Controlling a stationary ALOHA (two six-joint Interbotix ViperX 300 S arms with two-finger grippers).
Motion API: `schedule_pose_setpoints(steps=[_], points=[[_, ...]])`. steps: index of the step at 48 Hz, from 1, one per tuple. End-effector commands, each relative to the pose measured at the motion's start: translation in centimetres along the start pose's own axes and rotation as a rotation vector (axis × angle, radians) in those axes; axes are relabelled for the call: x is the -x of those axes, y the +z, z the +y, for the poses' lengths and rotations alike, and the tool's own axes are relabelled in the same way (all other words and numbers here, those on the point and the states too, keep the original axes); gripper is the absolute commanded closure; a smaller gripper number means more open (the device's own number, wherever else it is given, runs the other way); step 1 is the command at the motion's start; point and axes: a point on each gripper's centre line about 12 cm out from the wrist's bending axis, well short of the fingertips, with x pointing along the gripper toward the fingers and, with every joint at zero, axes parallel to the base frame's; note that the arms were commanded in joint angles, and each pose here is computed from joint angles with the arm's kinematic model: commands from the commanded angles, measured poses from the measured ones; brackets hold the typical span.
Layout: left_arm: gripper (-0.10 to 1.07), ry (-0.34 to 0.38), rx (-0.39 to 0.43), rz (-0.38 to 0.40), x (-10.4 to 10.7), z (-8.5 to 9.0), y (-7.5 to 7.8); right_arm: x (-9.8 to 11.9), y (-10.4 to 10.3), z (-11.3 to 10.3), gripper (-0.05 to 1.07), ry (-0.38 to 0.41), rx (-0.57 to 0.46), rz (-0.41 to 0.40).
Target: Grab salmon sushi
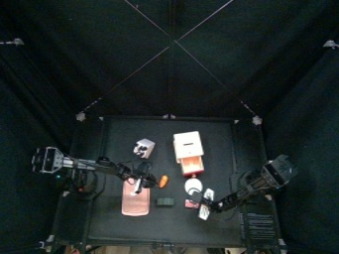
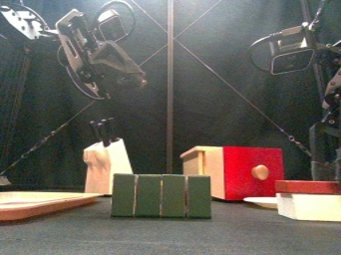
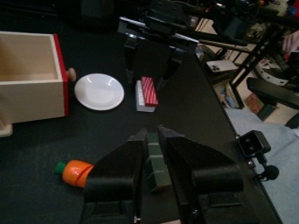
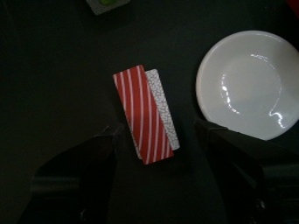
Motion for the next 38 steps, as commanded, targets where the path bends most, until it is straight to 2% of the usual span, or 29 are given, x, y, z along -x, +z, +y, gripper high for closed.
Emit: schedule_pose_setpoints(steps=[1,8,22,29,38], points=[[0.35,-0.009,-0.005,-0.026,0.2,-0.3,0.8,0.4,0.7,0.5,0.07,0.02,-0.008,-0.017],[0.35,-0.003,0.008,-0.024,0.2,-0.2,0.6,-0.2,0.3,0.5,0.11,0.007,-0.002,-0.003],[0.35,0.003,0.018,-0.021,0.2,-0.1,0.4,-0.9,-0.2,0.7,0.29,0.016,-0.003,0.021],[0.35,0.003,0.018,-0.021,0.2,-0.1,0.4,-0.5,0.1,1.0,0.36,0.035,-0.006,0.013],[0.35,0.003,0.02,-0.02,0.2,-0.1,0.4,0.4,0.9,1.2,0.37,0.06,-0.02,-0.013]])
